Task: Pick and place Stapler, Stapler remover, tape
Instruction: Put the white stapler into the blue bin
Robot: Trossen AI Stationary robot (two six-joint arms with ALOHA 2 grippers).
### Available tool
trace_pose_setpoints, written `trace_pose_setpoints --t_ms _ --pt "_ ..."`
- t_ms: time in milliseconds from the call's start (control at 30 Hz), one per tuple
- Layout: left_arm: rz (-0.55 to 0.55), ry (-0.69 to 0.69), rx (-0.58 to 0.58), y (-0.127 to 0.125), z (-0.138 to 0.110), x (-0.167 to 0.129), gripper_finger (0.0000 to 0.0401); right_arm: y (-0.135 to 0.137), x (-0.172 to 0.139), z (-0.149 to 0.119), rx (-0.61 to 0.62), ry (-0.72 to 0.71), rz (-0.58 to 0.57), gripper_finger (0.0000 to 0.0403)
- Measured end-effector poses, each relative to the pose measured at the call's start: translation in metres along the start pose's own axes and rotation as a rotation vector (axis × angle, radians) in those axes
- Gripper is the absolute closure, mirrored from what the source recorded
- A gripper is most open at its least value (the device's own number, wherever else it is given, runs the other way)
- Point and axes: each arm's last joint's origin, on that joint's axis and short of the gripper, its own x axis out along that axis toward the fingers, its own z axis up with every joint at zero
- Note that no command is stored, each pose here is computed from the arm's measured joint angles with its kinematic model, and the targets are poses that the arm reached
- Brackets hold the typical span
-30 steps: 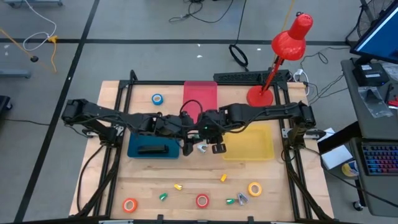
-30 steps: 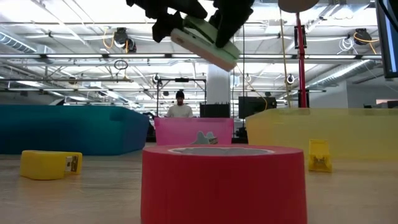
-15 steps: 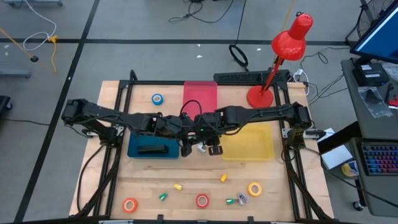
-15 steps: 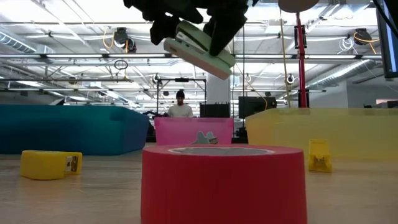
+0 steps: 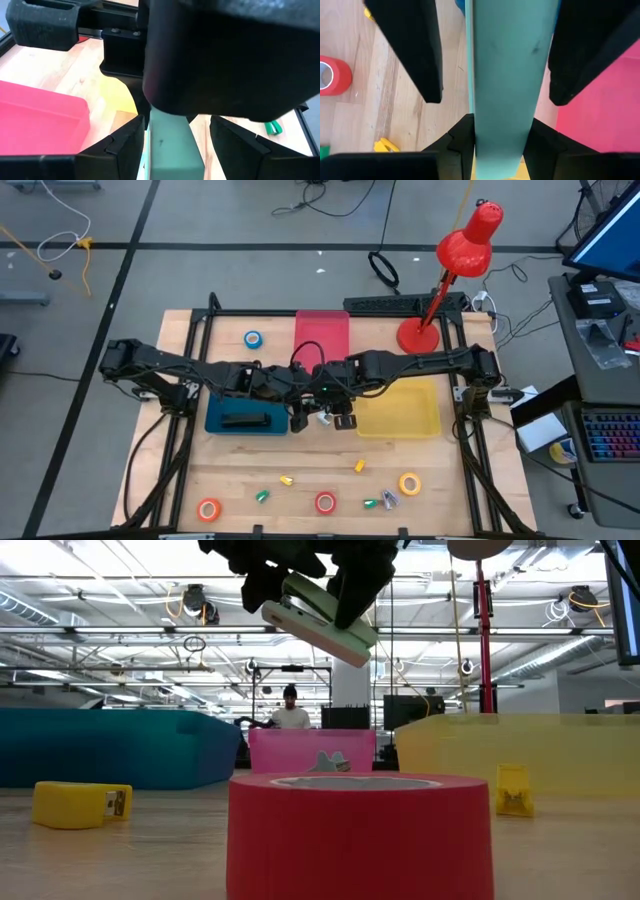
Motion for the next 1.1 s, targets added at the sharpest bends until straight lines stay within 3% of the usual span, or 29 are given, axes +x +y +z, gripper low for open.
trace_pose_setpoints --t_ms 567,900,1100 --pt "0.041 0.024 0.001 0.0014 -0.0027 -0.0002 0.018 0.0001 0.0 -0.0011 0.003 0.011 0.001 0.0286" --pt "0.024 0.027 0.003 0.0009 -0.0027 -0.0004 0.0275 0.0002 0.0 -0.0011 0.006 0.011 0.005 0.0286" --pt "0.014 0.03 -0.003 0.0006 -0.0028 -0.0004 0.0277 0.0002 0.0 -0.0008 0.007 0.008 0.005 0.0286"
